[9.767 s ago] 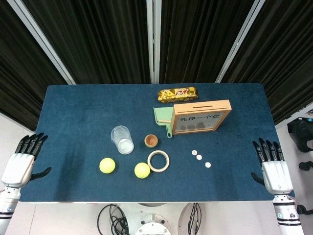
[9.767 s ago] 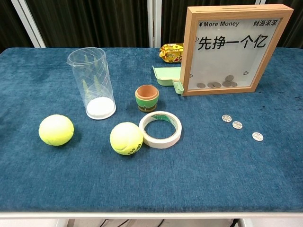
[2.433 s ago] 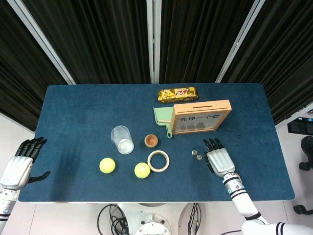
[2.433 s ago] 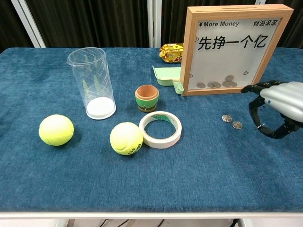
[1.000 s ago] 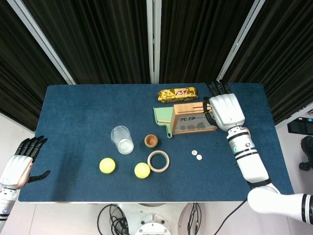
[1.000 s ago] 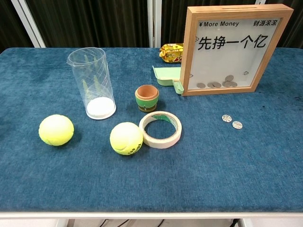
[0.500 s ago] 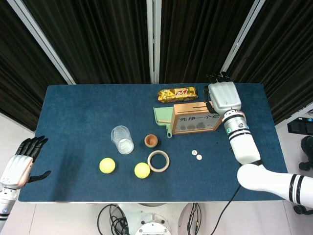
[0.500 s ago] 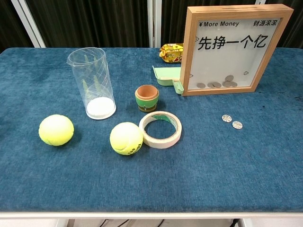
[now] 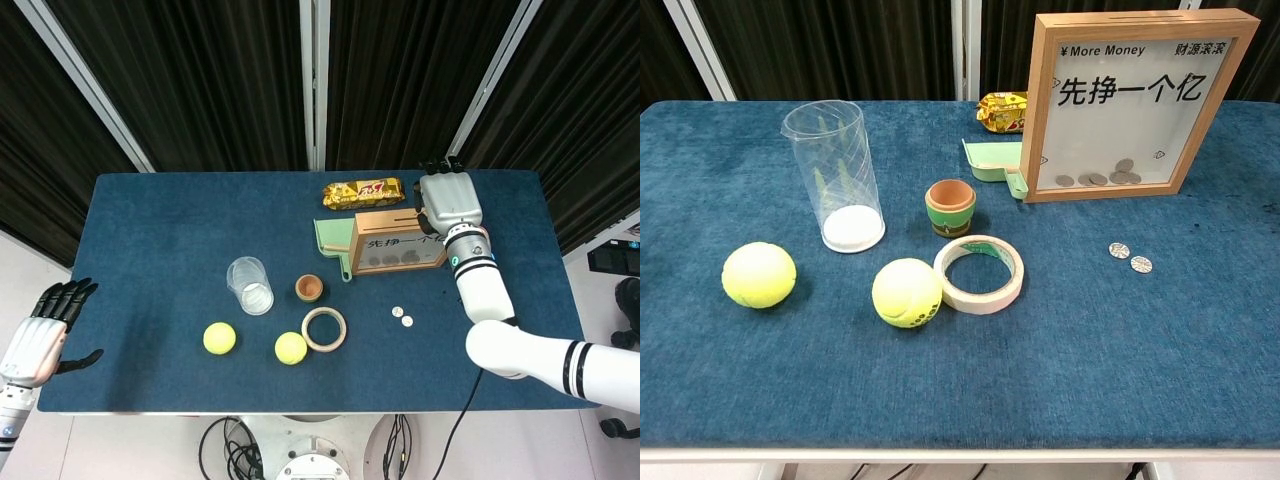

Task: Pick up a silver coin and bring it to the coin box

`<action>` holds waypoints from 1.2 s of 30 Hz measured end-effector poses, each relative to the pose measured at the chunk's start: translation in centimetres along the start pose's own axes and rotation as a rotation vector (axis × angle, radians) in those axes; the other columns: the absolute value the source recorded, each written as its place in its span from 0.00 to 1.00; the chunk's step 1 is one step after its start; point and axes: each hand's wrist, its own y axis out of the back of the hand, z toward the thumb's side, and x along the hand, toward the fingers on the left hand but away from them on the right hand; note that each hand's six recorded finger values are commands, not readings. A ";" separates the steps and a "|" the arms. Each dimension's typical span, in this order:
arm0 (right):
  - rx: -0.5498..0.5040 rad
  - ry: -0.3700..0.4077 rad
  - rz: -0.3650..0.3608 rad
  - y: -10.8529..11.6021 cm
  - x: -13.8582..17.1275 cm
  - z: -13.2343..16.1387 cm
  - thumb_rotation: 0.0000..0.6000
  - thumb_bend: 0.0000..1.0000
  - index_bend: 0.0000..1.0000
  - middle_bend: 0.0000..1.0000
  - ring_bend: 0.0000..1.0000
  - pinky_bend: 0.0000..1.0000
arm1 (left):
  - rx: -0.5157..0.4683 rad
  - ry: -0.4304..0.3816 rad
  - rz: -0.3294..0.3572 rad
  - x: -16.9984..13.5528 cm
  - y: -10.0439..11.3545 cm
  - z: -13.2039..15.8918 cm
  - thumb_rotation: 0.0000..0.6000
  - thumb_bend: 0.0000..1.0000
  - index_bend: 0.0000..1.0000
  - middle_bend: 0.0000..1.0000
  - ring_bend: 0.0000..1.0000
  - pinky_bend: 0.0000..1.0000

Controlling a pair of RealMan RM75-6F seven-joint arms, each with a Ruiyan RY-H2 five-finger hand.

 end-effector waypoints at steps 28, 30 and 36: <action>0.002 -0.021 0.036 -1.4 -0.8 -0.6 1.00 0.43 0.71 0.11 0.00 0.00 | 0.012 -0.004 -0.012 0.4 0.0 0.2 1.00 0.15 0.06 0.02 0.00 0.00; 0.002 -0.020 0.038 -1.4 -0.9 -0.6 1.00 0.43 0.71 0.11 0.00 0.00 | 0.013 -0.004 -0.012 0.4 0.0 0.2 1.00 0.15 0.06 0.02 0.00 0.00; 0.004 -0.020 0.045 -1.6 -1.0 -0.6 1.00 0.43 0.71 0.11 0.00 0.00 | 0.015 0.002 -0.015 0.3 0.0 0.1 1.00 0.15 0.06 0.02 0.00 0.00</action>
